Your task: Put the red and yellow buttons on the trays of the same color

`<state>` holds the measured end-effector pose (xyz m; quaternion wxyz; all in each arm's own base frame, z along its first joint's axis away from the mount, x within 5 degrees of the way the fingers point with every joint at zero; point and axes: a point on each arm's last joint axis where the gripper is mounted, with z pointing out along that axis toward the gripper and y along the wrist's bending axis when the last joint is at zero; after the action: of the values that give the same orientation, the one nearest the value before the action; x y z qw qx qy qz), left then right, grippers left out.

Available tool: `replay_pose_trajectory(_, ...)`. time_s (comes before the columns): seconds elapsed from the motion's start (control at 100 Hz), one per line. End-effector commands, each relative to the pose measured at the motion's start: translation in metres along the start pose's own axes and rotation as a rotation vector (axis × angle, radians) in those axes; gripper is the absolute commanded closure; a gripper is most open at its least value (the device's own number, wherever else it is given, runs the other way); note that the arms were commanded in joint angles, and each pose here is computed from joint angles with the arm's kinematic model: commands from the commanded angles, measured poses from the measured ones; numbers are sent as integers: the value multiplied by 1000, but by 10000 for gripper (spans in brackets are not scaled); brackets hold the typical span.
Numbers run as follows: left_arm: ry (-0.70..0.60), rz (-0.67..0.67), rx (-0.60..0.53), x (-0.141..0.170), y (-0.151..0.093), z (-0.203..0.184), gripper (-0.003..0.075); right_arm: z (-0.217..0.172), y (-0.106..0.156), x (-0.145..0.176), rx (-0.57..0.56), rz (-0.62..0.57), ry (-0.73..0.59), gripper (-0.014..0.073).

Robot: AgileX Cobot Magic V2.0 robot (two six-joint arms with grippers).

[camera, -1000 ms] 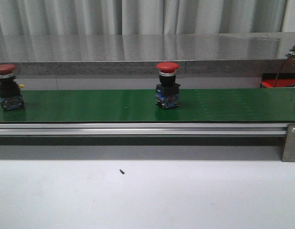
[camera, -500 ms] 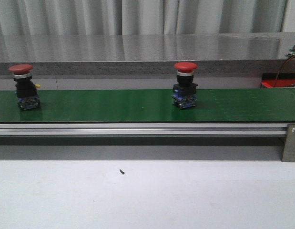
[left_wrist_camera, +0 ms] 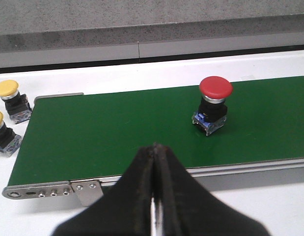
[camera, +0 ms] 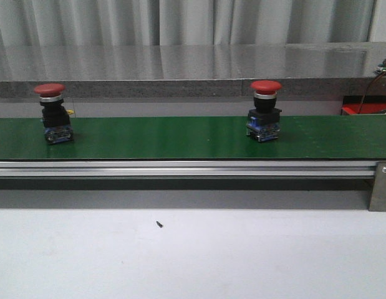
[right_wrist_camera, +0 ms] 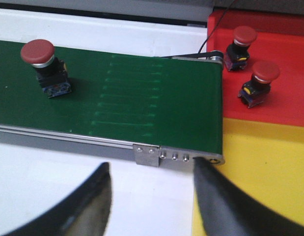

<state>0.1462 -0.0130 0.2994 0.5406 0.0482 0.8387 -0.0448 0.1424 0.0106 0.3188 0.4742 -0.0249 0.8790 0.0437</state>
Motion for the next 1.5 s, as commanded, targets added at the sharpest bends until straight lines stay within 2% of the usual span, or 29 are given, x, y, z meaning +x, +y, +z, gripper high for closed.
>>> replay_pose_trajectory(0.0,-106,-9,-12,-16,0,-4,740,2,1,-18,-11,9,-33,-1)
replay_pose_trajectory(0.2,-106,-9,-12,-16,0,-4,740,36,7,-39,-54,-25,156,5)
replay_pose_trajectory(0.38,-106,-9,-12,-16,0,-4,740,74,20,-68,-104,-88,230,5)
replay_pose_trajectory(0.63,-107,-16,-10,-16,0,-4,740,125,28,-98,-125,-104,312,5)
replay_pose_trajectory(0.92,-107,-17,-10,-16,0,-4,740,170,37,-104,-151,-136,409,5)
replay_pose_trajectory(1.24,-107,-17,-10,-16,0,-4,740,197,42,-100,-154,-173,400,8)
replay_pose_trajectory(1.33,-107,-17,-10,-16,0,-4,740,205,41,-98,-140,-190,401,78)
replay_pose_trajectory(1.49,-107,-17,-10,-16,0,-4,740,205,41,-99,-144,-192,426,295)
